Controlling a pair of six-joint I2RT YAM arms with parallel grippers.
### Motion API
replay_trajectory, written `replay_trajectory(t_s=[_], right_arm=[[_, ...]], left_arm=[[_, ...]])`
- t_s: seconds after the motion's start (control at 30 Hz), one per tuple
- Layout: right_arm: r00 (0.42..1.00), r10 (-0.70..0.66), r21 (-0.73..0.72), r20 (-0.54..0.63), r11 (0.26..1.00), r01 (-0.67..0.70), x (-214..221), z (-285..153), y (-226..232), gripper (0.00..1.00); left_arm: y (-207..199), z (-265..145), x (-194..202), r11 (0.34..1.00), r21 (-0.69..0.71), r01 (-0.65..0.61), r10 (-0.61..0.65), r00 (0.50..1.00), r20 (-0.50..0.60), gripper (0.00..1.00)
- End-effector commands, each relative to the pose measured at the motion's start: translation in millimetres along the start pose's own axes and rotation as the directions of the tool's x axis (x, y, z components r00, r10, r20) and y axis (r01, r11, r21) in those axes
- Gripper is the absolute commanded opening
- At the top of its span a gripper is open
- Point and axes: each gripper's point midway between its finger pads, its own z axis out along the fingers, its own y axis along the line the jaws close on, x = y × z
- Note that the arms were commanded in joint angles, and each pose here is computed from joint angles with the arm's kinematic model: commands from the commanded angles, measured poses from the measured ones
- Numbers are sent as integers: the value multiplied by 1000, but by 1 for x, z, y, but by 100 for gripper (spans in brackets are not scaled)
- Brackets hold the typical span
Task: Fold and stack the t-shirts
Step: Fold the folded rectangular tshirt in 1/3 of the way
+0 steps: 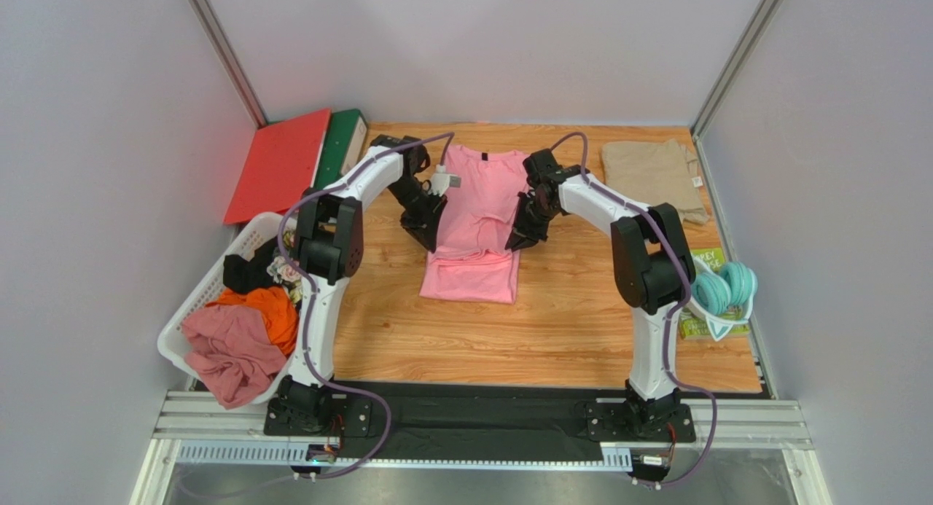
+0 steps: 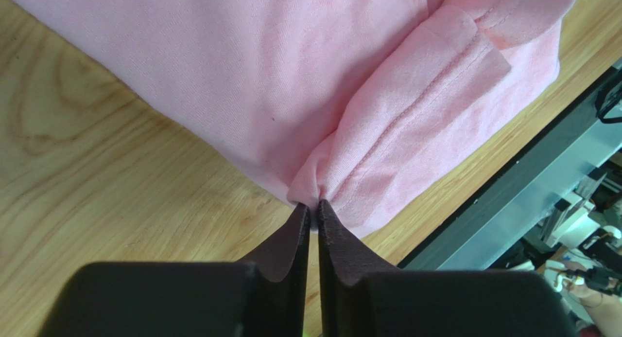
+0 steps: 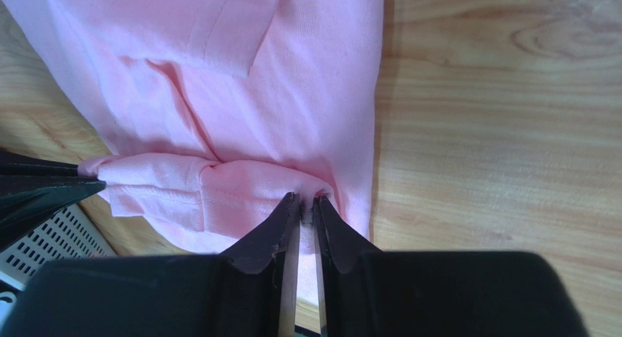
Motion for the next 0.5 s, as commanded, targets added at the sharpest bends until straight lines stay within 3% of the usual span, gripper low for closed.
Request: replay_trajectory(t_s=[0.0,0.03,0.07,0.17,0.47], right_arm=[[999,-28,-51,32,998,30,-17,-5,16,20],[999,-31,-49,34,998,33,-18,-5,16,22],[999,-33,-47,44,998,35,-21,-8,17,30],[996,-48,-30,76,998,51,-34,-22,20,35],[972,-92,54,217,995,82,-56,-90,22,38]], left_arm=[[-5,-14,-14,1000,7,5,-5,999,39,18],[-8,-17,-15,1000,14,6,-6,999,47,22],[-12,-22,-20,1000,18,-3,2,998,67,24],[-21,-39,-31,1000,15,-22,20,994,105,28],[-15,-113,-47,997,-73,19,1,966,260,30]])
